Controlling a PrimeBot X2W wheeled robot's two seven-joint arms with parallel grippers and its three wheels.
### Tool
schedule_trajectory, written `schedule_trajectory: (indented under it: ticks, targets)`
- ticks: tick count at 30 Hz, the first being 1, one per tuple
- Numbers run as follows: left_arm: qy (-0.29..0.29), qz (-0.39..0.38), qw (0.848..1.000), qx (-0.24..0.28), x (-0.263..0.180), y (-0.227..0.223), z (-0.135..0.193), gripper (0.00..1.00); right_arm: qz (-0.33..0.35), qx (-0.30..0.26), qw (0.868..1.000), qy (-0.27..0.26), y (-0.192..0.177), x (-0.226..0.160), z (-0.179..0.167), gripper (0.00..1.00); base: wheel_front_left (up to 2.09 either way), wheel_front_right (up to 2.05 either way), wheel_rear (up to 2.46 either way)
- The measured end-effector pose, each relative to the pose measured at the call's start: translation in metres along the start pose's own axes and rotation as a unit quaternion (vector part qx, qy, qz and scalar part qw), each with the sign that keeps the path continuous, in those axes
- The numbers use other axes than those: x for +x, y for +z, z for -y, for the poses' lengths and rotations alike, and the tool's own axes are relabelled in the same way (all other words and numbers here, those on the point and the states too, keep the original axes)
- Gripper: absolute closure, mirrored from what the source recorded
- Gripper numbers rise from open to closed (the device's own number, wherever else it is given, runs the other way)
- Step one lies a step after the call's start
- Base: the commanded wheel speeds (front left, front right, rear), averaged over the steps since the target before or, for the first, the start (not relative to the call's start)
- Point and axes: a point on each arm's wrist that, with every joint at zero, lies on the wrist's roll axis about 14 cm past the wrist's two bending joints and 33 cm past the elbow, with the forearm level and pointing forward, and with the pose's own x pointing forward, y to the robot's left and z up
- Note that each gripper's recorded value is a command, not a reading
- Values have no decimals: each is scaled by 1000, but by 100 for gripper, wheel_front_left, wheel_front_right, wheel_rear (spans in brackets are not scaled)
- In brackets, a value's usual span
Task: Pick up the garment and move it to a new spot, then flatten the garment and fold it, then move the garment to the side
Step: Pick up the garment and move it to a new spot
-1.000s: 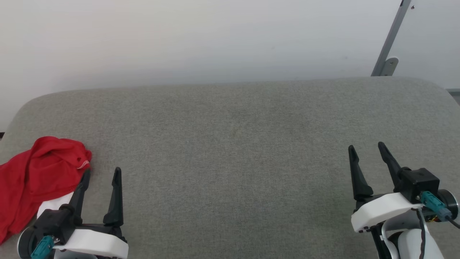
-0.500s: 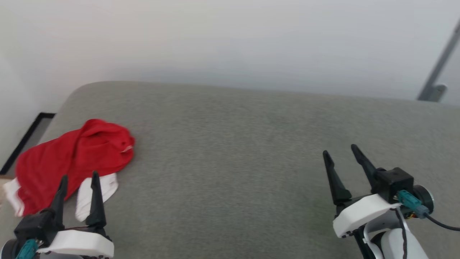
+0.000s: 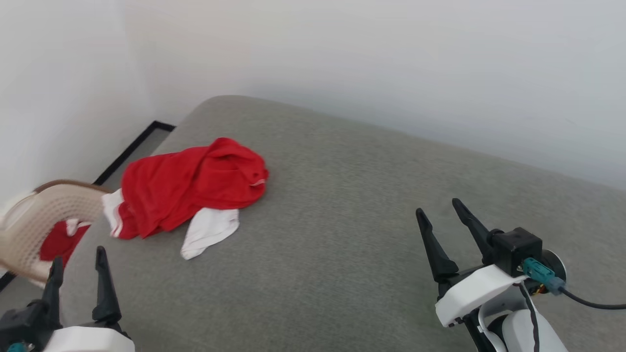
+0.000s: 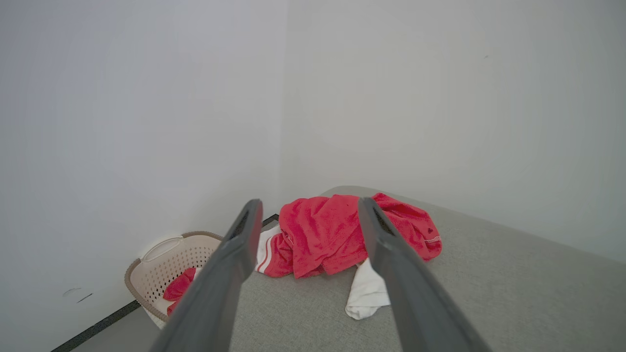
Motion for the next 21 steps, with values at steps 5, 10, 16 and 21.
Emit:
schedule_trajectory:
  ticks: [5,10,16,21]
  targets:
    - [41,0,999,-1,-16,2,-24,0,1,5,1000,26,0,11,-17,0,0,0,0]
    - [61,4,998,-23,-21,5,-32,0,-1,9,1000,29,-3,16,-18,0,0,0,0]
    - [39,11,999,-28,4,11,-20,0,-1,15,1000,1,-5,14,1,0,0,0,0]
    - [2,15,1000,-25,42,15,1,0,2,14,1000,-24,-4,14,22,0,0,0,0]
